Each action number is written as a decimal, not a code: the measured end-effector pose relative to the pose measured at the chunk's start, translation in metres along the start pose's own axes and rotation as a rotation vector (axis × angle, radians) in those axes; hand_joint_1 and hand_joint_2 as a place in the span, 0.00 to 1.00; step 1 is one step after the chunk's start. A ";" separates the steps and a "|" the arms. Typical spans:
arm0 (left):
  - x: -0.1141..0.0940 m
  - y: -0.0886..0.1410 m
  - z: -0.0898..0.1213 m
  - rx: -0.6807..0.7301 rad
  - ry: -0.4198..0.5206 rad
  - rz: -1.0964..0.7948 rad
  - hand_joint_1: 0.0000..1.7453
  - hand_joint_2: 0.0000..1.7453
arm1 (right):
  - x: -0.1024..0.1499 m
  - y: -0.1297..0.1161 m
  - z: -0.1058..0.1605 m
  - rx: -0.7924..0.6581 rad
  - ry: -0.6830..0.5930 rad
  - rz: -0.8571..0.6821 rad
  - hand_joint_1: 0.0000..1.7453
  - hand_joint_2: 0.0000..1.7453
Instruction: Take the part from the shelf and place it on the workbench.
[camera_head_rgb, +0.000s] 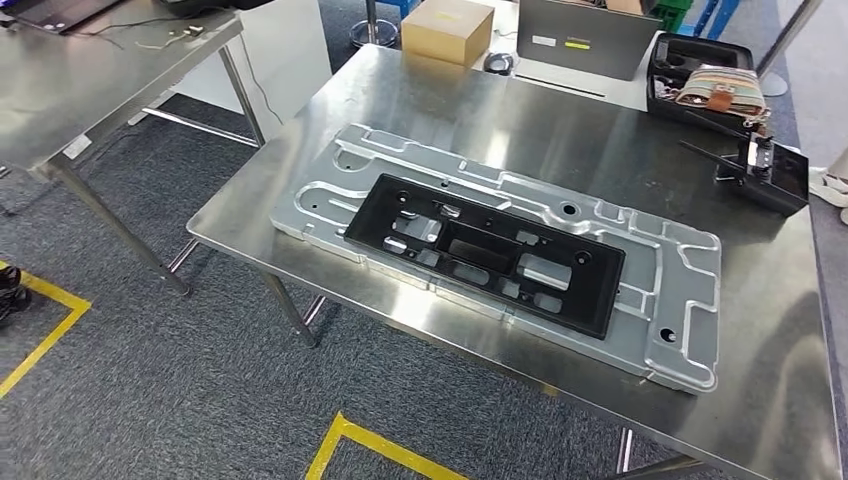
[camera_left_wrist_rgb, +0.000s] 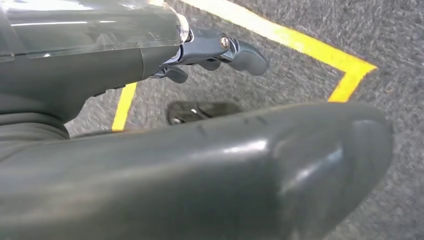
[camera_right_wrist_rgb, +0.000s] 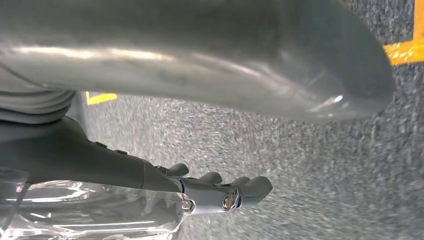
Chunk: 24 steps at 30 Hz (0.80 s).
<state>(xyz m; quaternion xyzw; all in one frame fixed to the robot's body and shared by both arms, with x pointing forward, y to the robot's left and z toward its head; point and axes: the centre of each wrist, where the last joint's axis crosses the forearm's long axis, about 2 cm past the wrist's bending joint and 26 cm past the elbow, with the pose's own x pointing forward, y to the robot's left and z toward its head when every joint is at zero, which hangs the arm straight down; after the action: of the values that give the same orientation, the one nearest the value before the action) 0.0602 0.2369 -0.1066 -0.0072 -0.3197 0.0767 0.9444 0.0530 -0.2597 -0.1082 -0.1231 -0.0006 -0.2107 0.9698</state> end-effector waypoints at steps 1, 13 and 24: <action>0.000 0.000 0.000 -0.002 0.001 -0.001 0.00 0.00 | 0.000 0.000 0.000 0.002 0.004 0.000 0.00 0.00; 0.002 0.001 -0.001 -0.033 -0.003 -0.009 0.00 0.00 | 0.003 0.010 0.003 0.140 0.020 0.022 0.00 0.00; 0.004 -0.001 -0.002 -0.061 0.009 -0.040 0.00 0.00 | 0.001 0.012 0.003 0.223 0.018 0.063 0.00 0.00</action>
<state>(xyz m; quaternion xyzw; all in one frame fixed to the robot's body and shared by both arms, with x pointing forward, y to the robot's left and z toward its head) 0.0646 0.2370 -0.1060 -0.0301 -0.3177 0.0480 0.9465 0.0584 -0.2488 -0.1078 -0.0124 -0.0116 -0.1797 0.9836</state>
